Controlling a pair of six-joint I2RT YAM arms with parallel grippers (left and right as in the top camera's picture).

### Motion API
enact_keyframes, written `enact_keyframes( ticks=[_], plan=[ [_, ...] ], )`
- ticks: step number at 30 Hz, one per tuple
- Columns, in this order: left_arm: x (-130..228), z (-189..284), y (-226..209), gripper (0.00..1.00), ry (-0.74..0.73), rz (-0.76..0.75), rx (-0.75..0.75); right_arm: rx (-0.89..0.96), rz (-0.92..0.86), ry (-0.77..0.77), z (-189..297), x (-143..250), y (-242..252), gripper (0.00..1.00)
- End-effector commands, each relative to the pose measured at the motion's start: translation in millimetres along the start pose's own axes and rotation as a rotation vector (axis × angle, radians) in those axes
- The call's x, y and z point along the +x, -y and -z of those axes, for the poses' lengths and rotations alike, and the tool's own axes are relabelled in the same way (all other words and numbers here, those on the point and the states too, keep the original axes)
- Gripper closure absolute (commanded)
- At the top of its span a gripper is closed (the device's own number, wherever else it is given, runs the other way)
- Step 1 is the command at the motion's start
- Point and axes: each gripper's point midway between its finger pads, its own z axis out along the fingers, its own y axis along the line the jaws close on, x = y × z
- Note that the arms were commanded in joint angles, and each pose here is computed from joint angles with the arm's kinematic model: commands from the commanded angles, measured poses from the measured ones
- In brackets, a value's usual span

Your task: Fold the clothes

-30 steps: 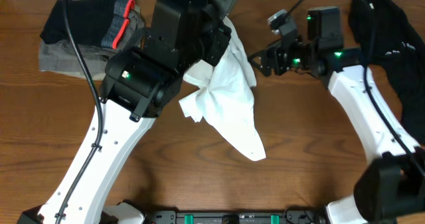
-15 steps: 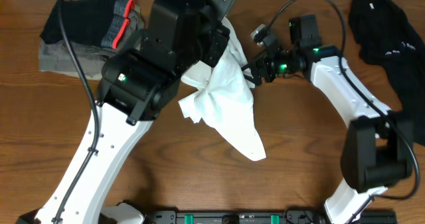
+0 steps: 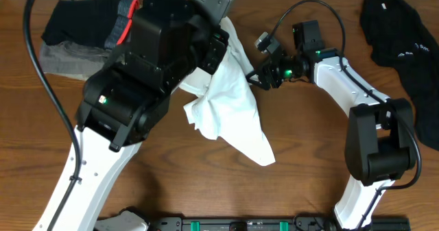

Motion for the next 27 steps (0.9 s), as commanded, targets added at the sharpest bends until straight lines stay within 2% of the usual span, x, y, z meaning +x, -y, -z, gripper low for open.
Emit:
enact_keyframes(
  ticks=[1,7,11,14,19,23,27],
  plan=[
    [-8,10,-5,0.94,0.033,-0.004,-0.013,-0.042,0.020,0.010,-4,-2,-9,0.46],
    [-12,15,0,0.94,0.049,-0.004,0.015,-0.060,0.034,0.020,-6,-5,-14,0.69],
    [-13,19,-1,0.94,0.056,-0.004,0.014,-0.065,0.041,0.026,-7,-7,-15,0.97],
    [-14,21,-2,0.94,0.060,-0.004,0.004,-0.046,0.042,0.036,-5,-9,-10,0.99],
    [-12,21,-15,0.94,0.049,-0.002,-0.068,0.171,-0.022,0.032,22,-19,36,0.99],
    [-5,22,-30,0.94,0.020,-0.001,-0.157,0.359,-0.061,0.016,81,-37,64,0.99],
    [-1,23,-40,0.94,0.004,0.004,-0.194,0.501,-0.081,0.035,148,-62,69,0.99]
  ],
)
